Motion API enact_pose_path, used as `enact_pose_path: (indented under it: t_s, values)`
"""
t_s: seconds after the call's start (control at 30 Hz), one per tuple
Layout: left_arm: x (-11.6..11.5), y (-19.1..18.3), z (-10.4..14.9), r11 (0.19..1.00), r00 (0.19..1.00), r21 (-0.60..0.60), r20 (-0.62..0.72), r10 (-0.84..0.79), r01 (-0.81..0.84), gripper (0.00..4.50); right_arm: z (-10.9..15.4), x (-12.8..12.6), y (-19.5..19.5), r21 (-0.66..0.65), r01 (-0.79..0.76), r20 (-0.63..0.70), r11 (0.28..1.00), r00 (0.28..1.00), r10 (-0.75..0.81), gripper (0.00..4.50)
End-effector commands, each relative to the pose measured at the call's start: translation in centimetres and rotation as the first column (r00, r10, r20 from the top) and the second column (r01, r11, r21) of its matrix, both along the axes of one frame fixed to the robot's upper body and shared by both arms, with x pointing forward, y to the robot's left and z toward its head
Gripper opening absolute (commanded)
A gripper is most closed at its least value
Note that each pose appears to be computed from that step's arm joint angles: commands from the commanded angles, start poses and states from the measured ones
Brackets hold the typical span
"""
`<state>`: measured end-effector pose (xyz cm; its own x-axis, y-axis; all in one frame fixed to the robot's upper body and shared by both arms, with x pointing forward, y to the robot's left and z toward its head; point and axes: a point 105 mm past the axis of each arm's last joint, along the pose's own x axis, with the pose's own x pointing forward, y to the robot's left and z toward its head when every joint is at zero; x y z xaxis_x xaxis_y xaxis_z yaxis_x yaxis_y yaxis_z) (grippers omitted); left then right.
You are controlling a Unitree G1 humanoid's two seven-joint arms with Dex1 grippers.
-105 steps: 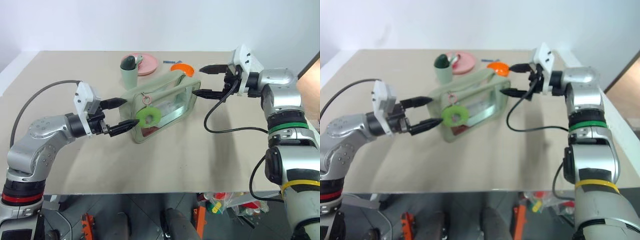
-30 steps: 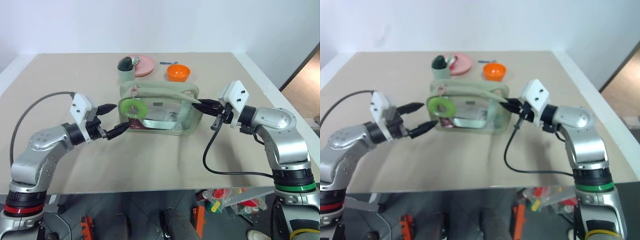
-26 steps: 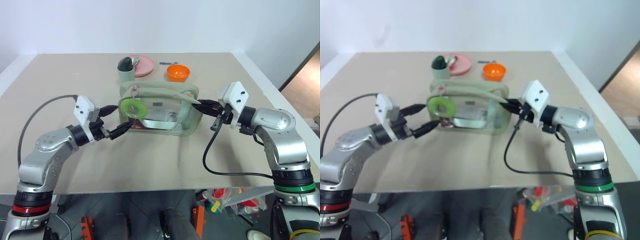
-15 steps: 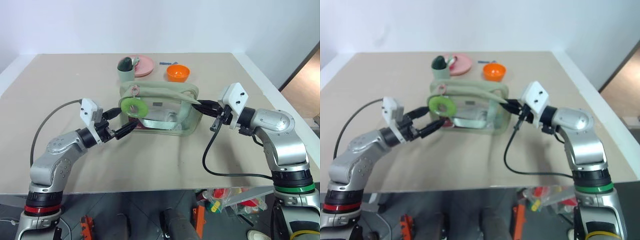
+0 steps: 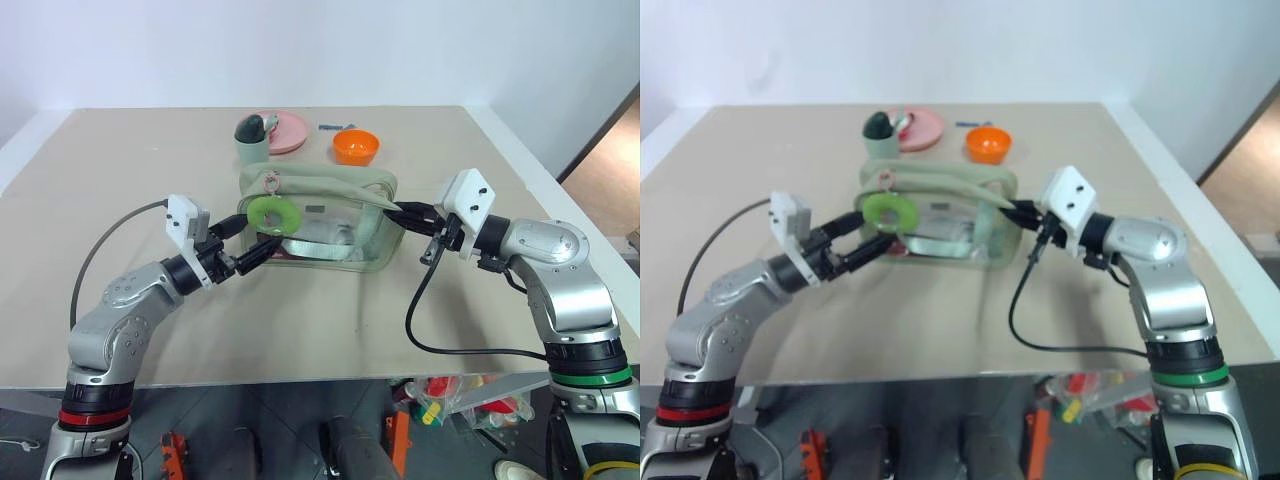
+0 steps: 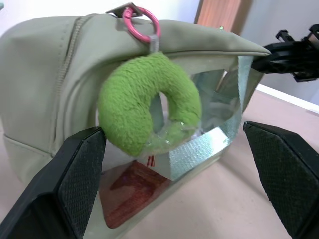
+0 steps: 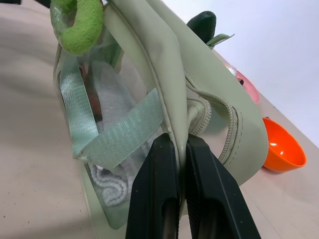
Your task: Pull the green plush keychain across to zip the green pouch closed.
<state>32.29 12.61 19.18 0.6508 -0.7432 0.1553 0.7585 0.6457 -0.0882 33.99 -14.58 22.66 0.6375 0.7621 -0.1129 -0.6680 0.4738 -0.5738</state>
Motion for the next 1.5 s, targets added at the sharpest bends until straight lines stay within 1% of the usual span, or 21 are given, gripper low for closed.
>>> enact_pose_path:
  t_s: [0.03, 0.1, 0.27, 0.3, 0.33, 0.47, 0.57, 0.73, 0.8, 0.87, 0.97, 1.1, 1.27, 1.47, 1.5]
  values:
    - [0.3, 0.2, 1.3, 0.998, 0.999, -0.06, 0.047, 0.02, -0.017, 2.98, 0.3, -0.2, 0.2, -0.018, -0.018, 0.018, 1.0, 1.0, 0.018, 0.0]
    - [0.4, 0.3, 1.5, 0.997, 0.998, -0.069, 0.052, 0.022, -0.019, 2.32, 0.3, -0.2, 0.2, -0.021, -0.017, 0.017, 1.0, 1.0, 0.017, 0.0]
    - [0.3, 0.3, 1.4, 0.998, 0.998, -0.058, 0.057, 0.016, -0.013, 0.52, 0.1, -0.3, 0.1, -0.04, -0.016, 0.013, 0.999, 1.0, 0.017, 0.0]
    - [0.3, 0.3, 1.5, 0.998, 0.998, -0.058, 0.059, 0.016, -0.012, 0.21, 0.1, -0.3, 0.1, -0.04, -0.016, 0.013, 0.999, 1.0, 0.017, 0.0]
    - [0.3, 0.3, 1.6, 0.998, 0.998, -0.061, 0.062, 0.018, -0.014, 0.03, 0.1, -0.3, 0.0, -0.041, -0.016, 0.014, 0.999, 1.0, 0.017, 0.0]
    - [0.3, 0.3, 2.5, 0.997, 0.996, -0.076, 0.085, 0.016, -0.01, 0.03, 0.1, -0.3, 0.0, -0.044, -0.018, 0.019, 0.999, 1.0, 0.019, 0.0]
    - [-0.2, 0.3, 3.8, 0.997, 0.993, -0.068, 0.114, -0.014, 0.022, 0.03, 0.2, -0.3, 0.0, -0.045, -0.019, 0.025, 0.999, 0.999, 0.02, 0.0]
    - [-1.7, -0.7, 7.9, 0.987, 0.969, -0.037, 0.201, -0.144, 0.155, 0.03, 0.2, -0.3, 0.0, -0.054, -0.021, 0.029, 0.998, 0.999, 0.022, 0.0]
    - [-1.7, -1.4, 10.1, 0.981, 0.949, -0.024, 0.257, -0.182, 0.195, 0.03, 0.1, -0.2, -0.1, -0.058, -0.021, 0.03, 0.998, 0.999, 0.023, 0.0]
    - [-1.3, -2.3, 11.2, 0.975, 0.936, -0.021, 0.286, -0.206, 0.221, 0.03, 0.1, -0.1, -0.1, -0.064, -0.023, 0.034, 0.998, 0.999, 0.025, 0.0]
    - [-0.4, -4.1, 11.3, 0.967, 0.923, -0.002, 0.299, -0.241, 0.254, 0.03, 0.1, 0.1, 0.0, -0.065, -0.026, 0.038, 0.998, 0.999, 0.028, 0.0]
    - [1.2, -6.3, 9.6, 0.965, 0.927, 0.055, 0.266, -0.263, 0.258, 0.03, 0.1, 0.2, -0.1, -0.075, -0.029, 0.045, 0.997, 0.998, 0.032, 0.0]
    - [2.9, -7.0, 7.7, 0.974, 0.95, 0.087, 0.217, -0.223, 0.209, 0.03, 0.2, 0.1, -0.4, -0.085, -0.015, 0.054, 0.996, 0.998, 0.02, 0.0]
    - [4.0, -6.5, 7.9, 0.983, 0.964, 0.066, 0.193, -0.182, 0.172, 0.03, 0.2, 0.0, -0.6, -0.087, -0.008, 0.054, 0.996, 0.998, 0.012, 0.0]
    - [4.2, -6.5, 8.0, 0.984, 0.965, 0.064, 0.196, -0.174, 0.165, 0.33, 0.2, 0.0, -0.6, -0.088, -0.007, 0.055, 0.996, 0.998, 0.012, 0.0]
